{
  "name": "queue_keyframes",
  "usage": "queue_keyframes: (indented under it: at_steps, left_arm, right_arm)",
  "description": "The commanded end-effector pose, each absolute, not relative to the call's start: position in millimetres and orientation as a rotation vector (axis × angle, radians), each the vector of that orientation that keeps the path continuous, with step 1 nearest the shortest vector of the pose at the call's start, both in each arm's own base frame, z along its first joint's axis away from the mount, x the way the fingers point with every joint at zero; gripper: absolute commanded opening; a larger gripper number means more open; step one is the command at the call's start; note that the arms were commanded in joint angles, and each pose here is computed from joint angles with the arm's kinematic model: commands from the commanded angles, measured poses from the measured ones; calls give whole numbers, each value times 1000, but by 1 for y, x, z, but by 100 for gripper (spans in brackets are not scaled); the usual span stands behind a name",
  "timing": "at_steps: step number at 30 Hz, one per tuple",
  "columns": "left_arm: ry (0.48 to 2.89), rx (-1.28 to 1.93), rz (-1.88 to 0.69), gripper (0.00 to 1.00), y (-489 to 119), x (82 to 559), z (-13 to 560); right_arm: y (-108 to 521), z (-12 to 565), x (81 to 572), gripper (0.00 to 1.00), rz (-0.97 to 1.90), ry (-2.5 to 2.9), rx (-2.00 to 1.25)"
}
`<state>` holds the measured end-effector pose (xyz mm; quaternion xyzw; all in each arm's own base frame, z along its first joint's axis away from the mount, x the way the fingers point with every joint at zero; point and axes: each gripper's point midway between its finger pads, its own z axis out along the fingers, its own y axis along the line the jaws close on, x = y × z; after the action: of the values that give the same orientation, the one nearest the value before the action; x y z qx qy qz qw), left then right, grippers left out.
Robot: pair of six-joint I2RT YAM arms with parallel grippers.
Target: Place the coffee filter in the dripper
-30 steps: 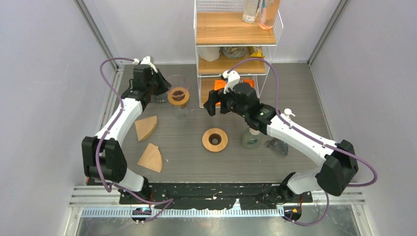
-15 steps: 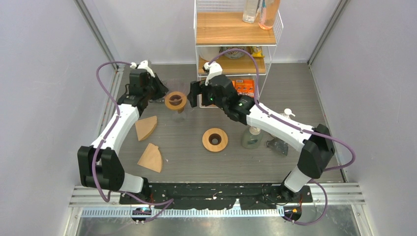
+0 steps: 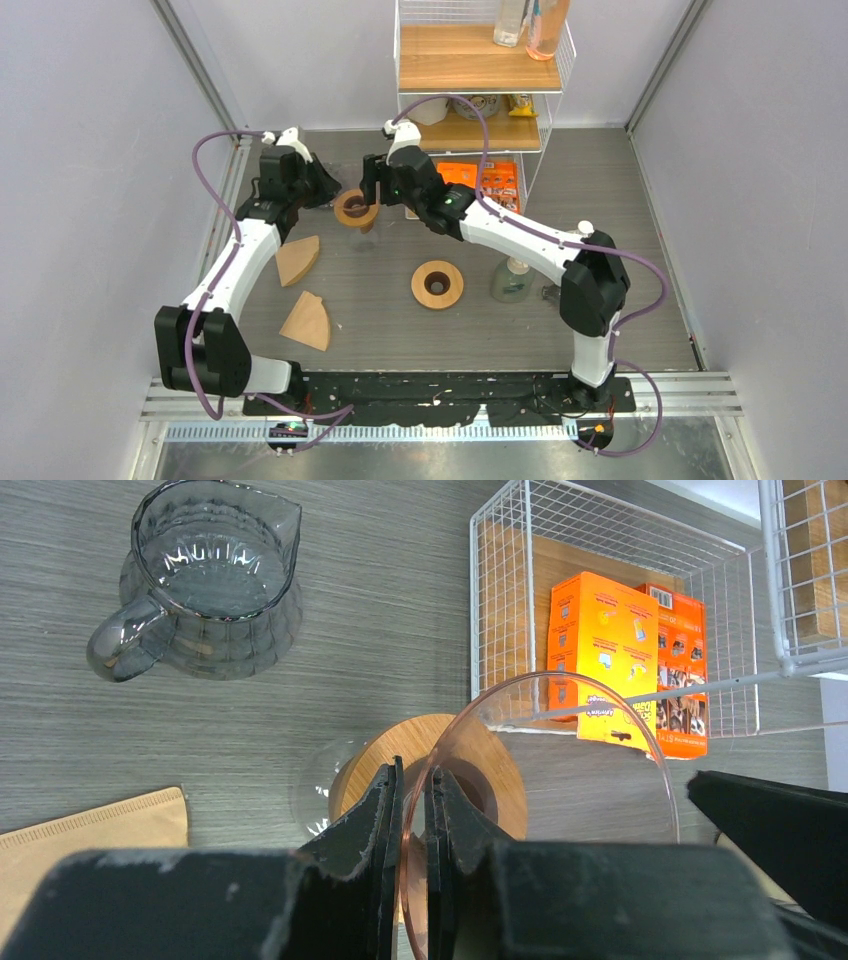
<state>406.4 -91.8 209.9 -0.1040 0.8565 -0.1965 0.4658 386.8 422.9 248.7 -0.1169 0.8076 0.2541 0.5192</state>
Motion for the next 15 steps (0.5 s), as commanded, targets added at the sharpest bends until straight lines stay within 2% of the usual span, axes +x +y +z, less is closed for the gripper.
queue_keyframes:
  at_steps: [1,5,8,15]
  left_arm:
    - [2262,-236,-418,0,-83,380,166]
    - [2261,-237,-428,0,-84,380,164]
    - [2261,-236,-430,0,-84,379,163]
    - [2303,-268,-428,0,-84,377,150]
  right_arm:
    - [435,266,394,64,629,1903,-233]
    - [441,257,396,55,622,1928,-244]
    - [443,249,396,43,615,1951,-250]
    - [440,221,388,21,567,2046,-325]
